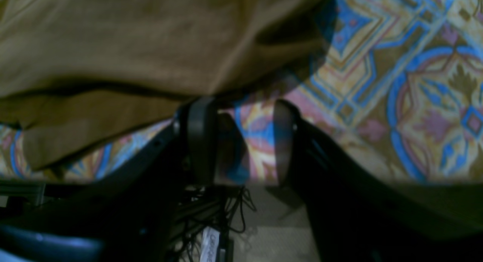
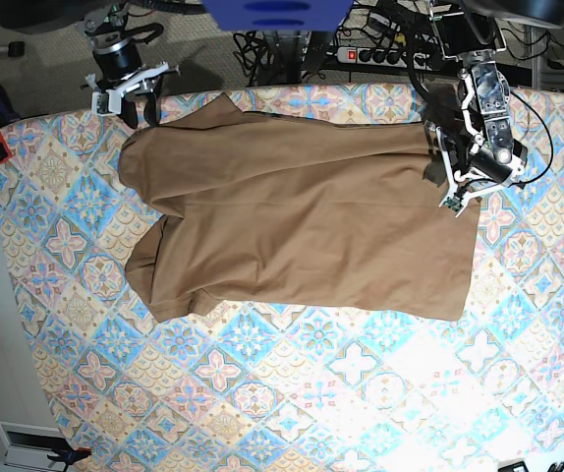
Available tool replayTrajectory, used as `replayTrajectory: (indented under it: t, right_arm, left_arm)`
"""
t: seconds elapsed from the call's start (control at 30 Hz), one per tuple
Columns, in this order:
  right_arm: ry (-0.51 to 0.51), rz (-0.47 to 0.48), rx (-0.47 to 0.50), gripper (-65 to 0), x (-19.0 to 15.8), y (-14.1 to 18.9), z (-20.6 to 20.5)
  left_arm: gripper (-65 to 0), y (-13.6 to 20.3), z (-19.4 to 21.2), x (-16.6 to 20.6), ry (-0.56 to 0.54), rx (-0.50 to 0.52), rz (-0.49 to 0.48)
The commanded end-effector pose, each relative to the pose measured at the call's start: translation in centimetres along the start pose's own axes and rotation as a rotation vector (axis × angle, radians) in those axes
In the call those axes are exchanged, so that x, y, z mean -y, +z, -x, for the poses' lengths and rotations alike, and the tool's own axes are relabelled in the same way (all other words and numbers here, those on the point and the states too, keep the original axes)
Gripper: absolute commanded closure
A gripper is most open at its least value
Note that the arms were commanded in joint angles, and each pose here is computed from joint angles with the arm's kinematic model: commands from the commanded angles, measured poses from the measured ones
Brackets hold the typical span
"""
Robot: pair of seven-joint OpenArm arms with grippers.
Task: Layout the t-shirt on the table in an organized manner, then fold the t-shirt properly
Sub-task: 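Regrasp the shirt corner with the right gripper and tug it outward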
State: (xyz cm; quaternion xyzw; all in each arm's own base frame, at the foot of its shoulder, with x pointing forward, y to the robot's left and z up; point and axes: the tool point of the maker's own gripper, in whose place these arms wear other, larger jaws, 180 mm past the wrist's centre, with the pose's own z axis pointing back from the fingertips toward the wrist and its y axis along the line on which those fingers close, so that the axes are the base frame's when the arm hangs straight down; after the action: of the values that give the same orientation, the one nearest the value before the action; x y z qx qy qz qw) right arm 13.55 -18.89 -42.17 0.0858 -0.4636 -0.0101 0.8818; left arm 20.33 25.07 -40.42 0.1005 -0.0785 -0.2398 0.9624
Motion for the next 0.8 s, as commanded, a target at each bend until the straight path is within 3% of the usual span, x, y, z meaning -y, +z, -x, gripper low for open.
replayTrajectory:
  t: [0.0, 0.13, 0.47, 0.7, 0.77]
  right_arm:
    - [-0.009, -0.005, 0.023, -23.2, -0.1, 0.3, -0.3]
    - [-0.014, -0.01, 0.02, -23.2, -0.2, 0.1, -0.1]
    - [-0.013, -0.145, 0.021, -23.2, -4.9, -1.6, -0.2]
    - [-0.013, -0.151, 0.018, -23.1, -5.1, -1.7, -0.2]
    - [-0.013, -0.151, 0.018, -20.0, -5.1, -1.7, -0.2]
  left_arm:
    - [0.0, 0.6, -0.4, -0.9, 0.002, 0.015, -0.029]
    - [0.0, 0.6, -0.4, -0.9, 0.003, 0.015, -0.028]
    - [0.0, 0.6, -0.4, -0.9, 0.003, 0.015, -0.028]
    - [0.0, 0.6, -0.3, -1.0, 0.003, 0.015, -0.03]
    - [0.0, 0.6, -0.3, -1.0, 0.003, 0.015, -0.03]
